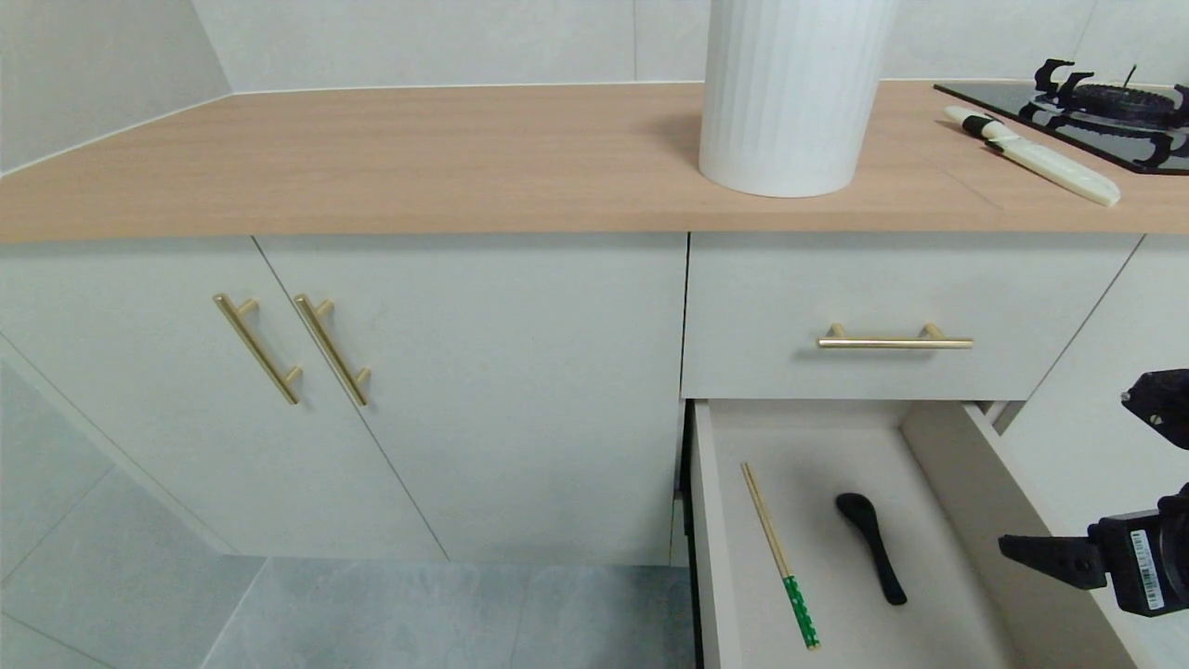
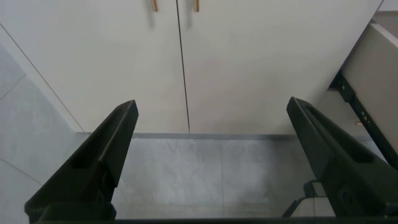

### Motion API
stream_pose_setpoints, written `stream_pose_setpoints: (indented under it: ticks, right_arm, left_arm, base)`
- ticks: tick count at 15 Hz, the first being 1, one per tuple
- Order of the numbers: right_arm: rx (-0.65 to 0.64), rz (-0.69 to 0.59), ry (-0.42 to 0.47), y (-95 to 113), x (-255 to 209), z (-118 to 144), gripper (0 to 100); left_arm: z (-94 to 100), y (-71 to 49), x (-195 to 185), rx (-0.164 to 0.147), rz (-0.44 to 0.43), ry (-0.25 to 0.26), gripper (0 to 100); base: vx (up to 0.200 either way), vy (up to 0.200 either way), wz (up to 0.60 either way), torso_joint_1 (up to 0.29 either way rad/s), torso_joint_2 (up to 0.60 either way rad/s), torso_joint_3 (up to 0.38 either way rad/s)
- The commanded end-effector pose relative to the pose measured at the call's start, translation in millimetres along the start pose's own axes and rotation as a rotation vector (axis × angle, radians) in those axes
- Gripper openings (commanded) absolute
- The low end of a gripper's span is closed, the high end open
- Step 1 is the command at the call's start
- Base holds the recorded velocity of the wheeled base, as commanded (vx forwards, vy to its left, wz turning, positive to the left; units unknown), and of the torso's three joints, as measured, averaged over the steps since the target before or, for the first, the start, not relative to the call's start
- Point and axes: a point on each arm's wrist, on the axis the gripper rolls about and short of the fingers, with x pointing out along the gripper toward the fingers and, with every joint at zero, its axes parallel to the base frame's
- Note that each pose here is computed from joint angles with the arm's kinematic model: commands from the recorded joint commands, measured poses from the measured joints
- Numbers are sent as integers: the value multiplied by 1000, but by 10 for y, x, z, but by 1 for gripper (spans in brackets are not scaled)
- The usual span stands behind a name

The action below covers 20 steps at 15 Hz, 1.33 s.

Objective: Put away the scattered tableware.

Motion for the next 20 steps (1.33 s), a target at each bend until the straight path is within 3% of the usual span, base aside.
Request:
stream_pose_setpoints:
  ticks: [1, 8, 11, 15, 20]
  right_arm:
    - [-17, 19, -5, 29, -45, -19, 100]
    - [-78, 27, 92, 56, -19, -120, 100]
    - [-88, 26, 151, 82, 110, -131, 100]
    - [-134, 44, 330, 175, 388, -243, 100]
    - [-151, 41, 436, 310, 628, -307, 100]
  left_arm:
    - [2, 0, 0, 0, 0, -1, 100]
    - [2, 0, 0, 0, 0, -1, 100]
    - [-3, 0, 1, 0, 0, 1, 100]
    - [-3, 0, 1, 0, 0, 1, 100]
    - [-3, 0, 1, 0, 0, 1, 100]
  base:
    - [-200, 0, 0, 12, 7, -2]
    - [-200, 0, 0, 0, 2, 4]
    - [0, 0, 0, 0, 0, 0]
    - [0, 0, 0, 0, 0, 0]
    - [0, 0, 0, 0, 0, 0]
